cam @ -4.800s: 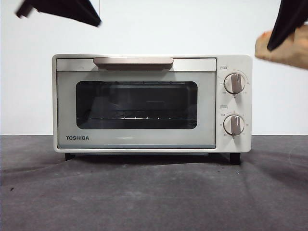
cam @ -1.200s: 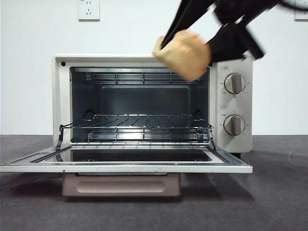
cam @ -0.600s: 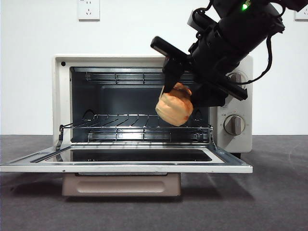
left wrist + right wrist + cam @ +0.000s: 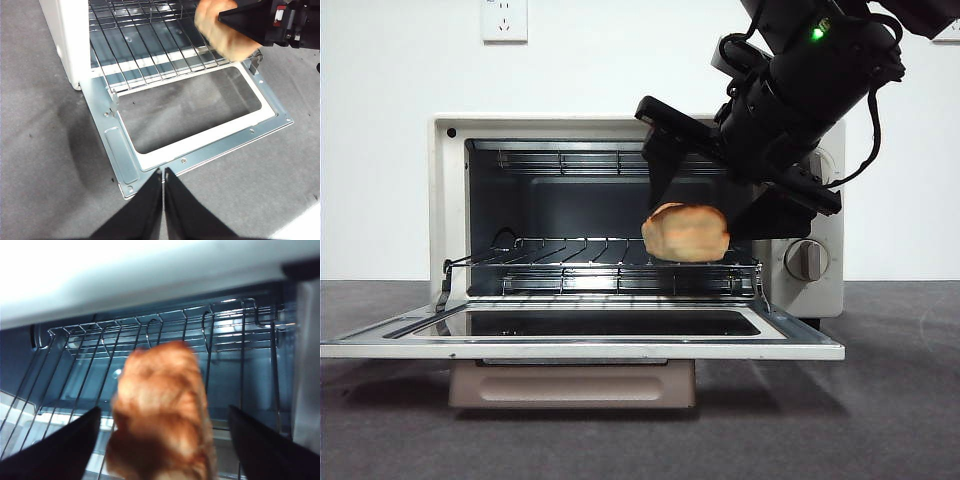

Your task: The left arm flap open the oven, the right arm pick bread and place it into oven, the left arm flap close the oven

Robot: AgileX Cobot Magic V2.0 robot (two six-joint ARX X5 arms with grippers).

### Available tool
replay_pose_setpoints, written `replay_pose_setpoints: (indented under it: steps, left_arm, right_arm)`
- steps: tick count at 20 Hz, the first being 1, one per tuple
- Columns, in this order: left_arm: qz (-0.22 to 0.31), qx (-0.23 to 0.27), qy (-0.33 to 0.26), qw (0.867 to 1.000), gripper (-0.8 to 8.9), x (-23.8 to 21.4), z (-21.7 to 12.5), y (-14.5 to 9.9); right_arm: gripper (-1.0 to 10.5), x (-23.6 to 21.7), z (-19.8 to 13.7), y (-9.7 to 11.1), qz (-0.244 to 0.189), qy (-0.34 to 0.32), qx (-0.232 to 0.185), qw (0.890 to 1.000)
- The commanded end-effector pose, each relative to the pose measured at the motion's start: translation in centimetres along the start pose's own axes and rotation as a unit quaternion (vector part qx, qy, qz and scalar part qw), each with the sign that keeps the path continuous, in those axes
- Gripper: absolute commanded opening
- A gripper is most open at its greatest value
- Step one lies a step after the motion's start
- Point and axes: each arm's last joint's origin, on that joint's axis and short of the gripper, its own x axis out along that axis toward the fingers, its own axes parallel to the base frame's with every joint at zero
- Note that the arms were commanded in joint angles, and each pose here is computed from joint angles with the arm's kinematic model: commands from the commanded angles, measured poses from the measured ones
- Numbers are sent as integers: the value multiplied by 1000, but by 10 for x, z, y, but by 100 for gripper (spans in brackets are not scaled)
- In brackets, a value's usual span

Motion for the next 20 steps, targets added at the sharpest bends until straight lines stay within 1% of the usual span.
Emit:
replay_pose_setpoints:
  steps: [1,6,9,10,11,13,14,16,18,20]
  left_arm:
    - [-1,6,-3,1000,16,0,2,-1]
    - [-1,6,-3,1000,15,0,2,-1]
    - [-1,6,-3,1000,16,0,2,-1]
    - [-1,7,-3,1000,15,0,2,-1]
    - [-1,8,-3,1000,16,0,2,-1]
    - [-1,10,-4,1000,15,0,2,-1]
    - [-1,11,-5,1000,15,0,2,-1]
    - [-1,14,-8,1000,15,1,3,-1]
    - [-2,15,-14,1000,15,1,5,-1]
    - [-3,15,-21,1000,15,2,6,-1]
  right_arm:
    - [443,1,3,7,14,-4,5,1000]
    - [443,-12,9,13,26,-8,3,1000]
    - [443,-30,13,16,23,4,0,1000]
    - [443,-37,14,16,28,14,-2,999]
    - [443,-45,15,18,38,28,-9,999]
    - [442,-64,18,22,75,55,-38,995]
    - [442,-76,21,23,99,63,-52,992]
    - [442,-90,25,25,124,67,-72,987]
    - [442,-105,28,24,139,67,-88,984]
    - [442,-121,30,23,142,63,-112,981]
